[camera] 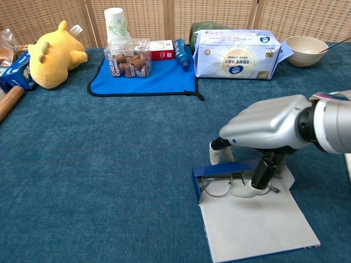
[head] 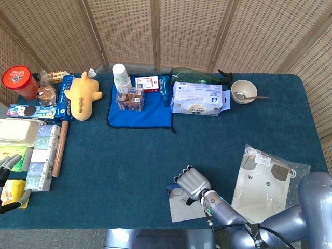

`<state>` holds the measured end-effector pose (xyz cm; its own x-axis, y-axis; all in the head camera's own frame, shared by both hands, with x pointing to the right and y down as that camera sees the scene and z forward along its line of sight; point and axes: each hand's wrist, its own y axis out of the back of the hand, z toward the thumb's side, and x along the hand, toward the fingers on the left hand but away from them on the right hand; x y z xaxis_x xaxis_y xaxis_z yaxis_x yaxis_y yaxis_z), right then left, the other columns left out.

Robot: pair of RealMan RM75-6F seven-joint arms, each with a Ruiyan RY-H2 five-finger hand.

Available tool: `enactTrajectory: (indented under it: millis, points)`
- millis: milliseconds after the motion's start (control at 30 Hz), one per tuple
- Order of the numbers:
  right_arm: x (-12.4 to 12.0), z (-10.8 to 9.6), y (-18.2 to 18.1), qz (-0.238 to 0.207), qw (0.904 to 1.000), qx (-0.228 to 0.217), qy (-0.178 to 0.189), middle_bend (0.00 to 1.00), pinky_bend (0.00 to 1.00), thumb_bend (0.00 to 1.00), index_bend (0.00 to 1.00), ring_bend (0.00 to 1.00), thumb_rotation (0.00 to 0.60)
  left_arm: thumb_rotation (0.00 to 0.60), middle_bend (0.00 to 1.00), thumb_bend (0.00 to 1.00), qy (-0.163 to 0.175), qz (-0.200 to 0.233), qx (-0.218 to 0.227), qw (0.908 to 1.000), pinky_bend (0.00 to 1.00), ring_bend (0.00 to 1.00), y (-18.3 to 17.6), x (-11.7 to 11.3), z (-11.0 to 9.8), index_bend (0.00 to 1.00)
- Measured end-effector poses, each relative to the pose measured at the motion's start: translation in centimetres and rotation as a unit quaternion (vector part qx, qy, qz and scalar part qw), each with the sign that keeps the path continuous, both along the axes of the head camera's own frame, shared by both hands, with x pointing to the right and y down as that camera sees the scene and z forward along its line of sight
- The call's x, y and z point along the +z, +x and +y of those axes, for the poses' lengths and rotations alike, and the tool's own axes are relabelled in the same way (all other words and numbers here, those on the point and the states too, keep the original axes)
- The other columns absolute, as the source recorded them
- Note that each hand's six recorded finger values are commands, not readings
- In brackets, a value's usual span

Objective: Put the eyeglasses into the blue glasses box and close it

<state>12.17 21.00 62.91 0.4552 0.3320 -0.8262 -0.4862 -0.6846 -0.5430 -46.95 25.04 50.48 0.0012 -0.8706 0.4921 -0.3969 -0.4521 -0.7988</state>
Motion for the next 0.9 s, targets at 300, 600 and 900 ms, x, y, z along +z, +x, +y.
enactTrajectory:
  millis: [300, 600, 900]
  points:
    - [-0.5, 0.6, 1.4, 0.005, 1.0000, 0.008, 0.002, 0.33, 0.21, 0.33, 0.23, 0.22, 0.234, 0.600, 0.08, 0.29, -0.001, 0.000, 0.008, 1.0000, 0.00, 0.00, 0.6, 0.1, -0.2, 0.00]
    - [-0.3, -0.1, 2.6, 0.015, 0.9995, 0.024, 0.012, 0.33, 0.21, 0.33, 0.22, 0.22, 0.228, 0.600, 0.08, 0.29, -0.003, -0.001, 0.008, 1.0000, 0.00, 0.00, 0.6, 0.2, -0.3, 0.00]
    - [-0.2, 0.8, 4.0, 0.032, 0.9990, 0.031, 0.000, 0.33, 0.21, 0.32, 0.22, 0.22, 0.231, 0.600, 0.08, 0.29, -0.005, 0.003, 0.014, 0.9999, 0.00, 0.00, 1.0, 0.6, -0.6, 0.00]
